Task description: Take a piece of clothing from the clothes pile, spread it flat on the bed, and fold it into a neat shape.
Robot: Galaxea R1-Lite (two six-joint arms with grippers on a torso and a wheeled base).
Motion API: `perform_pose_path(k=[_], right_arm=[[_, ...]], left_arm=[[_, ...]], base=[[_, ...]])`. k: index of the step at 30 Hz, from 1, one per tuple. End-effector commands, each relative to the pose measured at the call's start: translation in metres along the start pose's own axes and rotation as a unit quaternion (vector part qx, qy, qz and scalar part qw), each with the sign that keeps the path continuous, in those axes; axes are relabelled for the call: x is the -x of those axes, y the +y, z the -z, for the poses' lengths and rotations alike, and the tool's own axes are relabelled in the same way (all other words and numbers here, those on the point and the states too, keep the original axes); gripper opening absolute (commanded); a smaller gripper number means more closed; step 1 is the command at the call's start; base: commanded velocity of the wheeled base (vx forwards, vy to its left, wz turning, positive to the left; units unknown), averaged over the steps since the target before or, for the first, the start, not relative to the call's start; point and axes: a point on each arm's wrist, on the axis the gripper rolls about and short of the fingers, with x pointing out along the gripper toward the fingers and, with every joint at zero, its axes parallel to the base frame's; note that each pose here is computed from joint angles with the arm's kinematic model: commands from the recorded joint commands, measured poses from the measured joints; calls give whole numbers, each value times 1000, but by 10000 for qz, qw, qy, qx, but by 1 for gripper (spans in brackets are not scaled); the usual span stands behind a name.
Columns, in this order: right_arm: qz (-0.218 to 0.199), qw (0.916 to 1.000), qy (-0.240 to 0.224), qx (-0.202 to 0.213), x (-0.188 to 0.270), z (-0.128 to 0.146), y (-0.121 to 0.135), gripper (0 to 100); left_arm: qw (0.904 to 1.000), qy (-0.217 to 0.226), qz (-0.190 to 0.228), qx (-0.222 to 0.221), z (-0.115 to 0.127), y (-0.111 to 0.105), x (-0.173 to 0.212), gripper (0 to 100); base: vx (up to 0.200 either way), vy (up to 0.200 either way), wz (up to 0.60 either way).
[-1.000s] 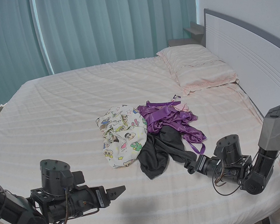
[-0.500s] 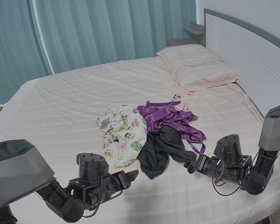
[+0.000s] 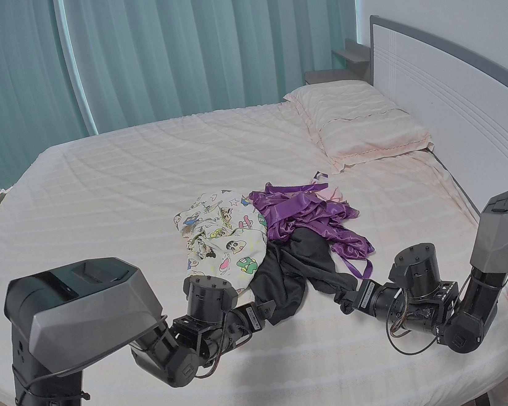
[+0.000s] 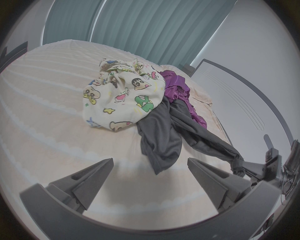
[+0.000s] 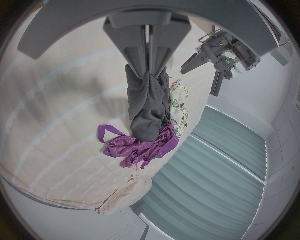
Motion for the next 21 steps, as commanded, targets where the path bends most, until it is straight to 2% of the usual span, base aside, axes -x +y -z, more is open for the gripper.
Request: perform_pose_path(k=[1, 9, 18, 21], right_arm=[[-56, 10000, -39, -4, 2, -1, 1, 0], [-69, 10000, -23, 14, 4, 1, 1, 0], [-61, 10000, -9, 27, 4, 1, 1, 0], [-75, 10000, -4, 29, 4, 2, 2, 0]], left_arm=[[9999, 59, 88, -51, 14, -5, -30, 100], [9994, 73, 285, -195, 24, -27, -57, 100], [9994, 179, 49, -278, 26, -29, -64, 100], [9996, 38, 114, -273, 23, -33, -69, 100]], base=[[0, 0, 0], [0, 0, 0], [0, 0, 0], [0, 0, 0]])
